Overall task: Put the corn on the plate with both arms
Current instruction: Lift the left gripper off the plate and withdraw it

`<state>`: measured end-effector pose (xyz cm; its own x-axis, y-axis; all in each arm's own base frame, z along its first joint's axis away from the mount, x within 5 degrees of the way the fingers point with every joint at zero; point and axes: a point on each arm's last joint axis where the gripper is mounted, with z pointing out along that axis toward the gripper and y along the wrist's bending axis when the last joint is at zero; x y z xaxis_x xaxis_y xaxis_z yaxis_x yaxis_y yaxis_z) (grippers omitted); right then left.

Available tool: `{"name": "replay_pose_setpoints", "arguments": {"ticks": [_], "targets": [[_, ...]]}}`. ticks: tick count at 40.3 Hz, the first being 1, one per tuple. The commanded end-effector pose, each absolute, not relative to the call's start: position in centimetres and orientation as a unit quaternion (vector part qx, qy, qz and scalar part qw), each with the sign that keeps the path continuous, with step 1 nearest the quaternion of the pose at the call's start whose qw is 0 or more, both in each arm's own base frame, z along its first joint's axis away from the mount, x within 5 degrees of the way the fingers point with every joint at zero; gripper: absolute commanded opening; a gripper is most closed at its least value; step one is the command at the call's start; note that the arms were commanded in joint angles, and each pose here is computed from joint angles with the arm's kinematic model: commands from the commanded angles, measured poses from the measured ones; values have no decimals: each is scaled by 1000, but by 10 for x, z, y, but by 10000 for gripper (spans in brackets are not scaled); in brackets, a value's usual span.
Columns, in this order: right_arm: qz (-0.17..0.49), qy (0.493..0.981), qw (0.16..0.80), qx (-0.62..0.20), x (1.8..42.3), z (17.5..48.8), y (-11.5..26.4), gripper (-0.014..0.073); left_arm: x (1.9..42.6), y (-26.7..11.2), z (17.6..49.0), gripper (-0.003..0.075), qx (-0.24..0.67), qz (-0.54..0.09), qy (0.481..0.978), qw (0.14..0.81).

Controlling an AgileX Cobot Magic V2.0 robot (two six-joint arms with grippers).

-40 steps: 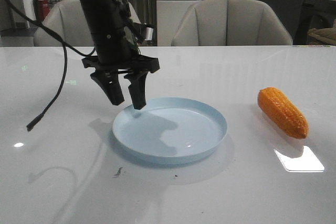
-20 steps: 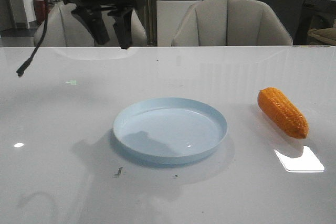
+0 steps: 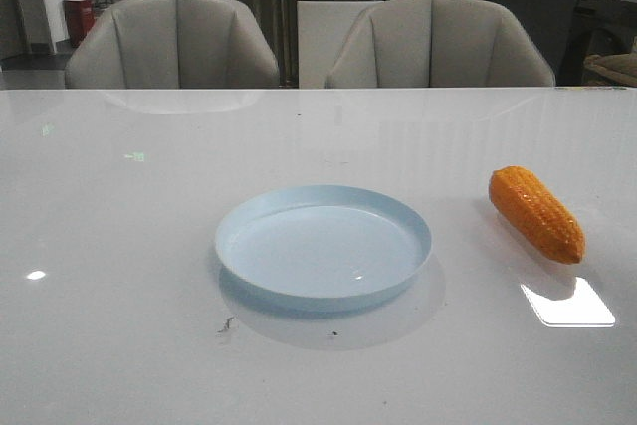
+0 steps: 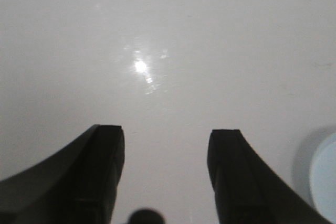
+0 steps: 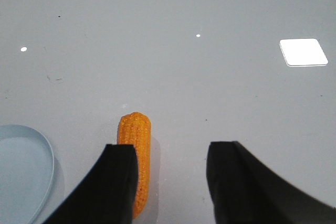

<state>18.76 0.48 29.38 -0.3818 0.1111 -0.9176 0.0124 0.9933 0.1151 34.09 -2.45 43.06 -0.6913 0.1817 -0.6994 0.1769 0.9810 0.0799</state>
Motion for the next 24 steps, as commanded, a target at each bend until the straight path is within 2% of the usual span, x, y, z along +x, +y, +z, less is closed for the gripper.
{"name": "replay_pose_setpoints", "arguments": {"ticks": [1,5,10,14,18,24], "targets": [[41,801,597,34,190,312,4,426,299,-5,444,422,72,17,884,462],[41,801,596,34,190,312,4,426,267,-1,420,422,68,25,873,482],[41,805,591,34,190,311,4,426,204,-2,360,422,59,18,865,499],[41,813,579,33,189,308,4,426,164,-3,328,422,54,11,865,499],[42,833,551,32,187,302,5,426,135,-3,315,422,54,12,856,514],[43,847,529,31,185,299,5,426,116,-3,322,422,54,14,836,546]]}}
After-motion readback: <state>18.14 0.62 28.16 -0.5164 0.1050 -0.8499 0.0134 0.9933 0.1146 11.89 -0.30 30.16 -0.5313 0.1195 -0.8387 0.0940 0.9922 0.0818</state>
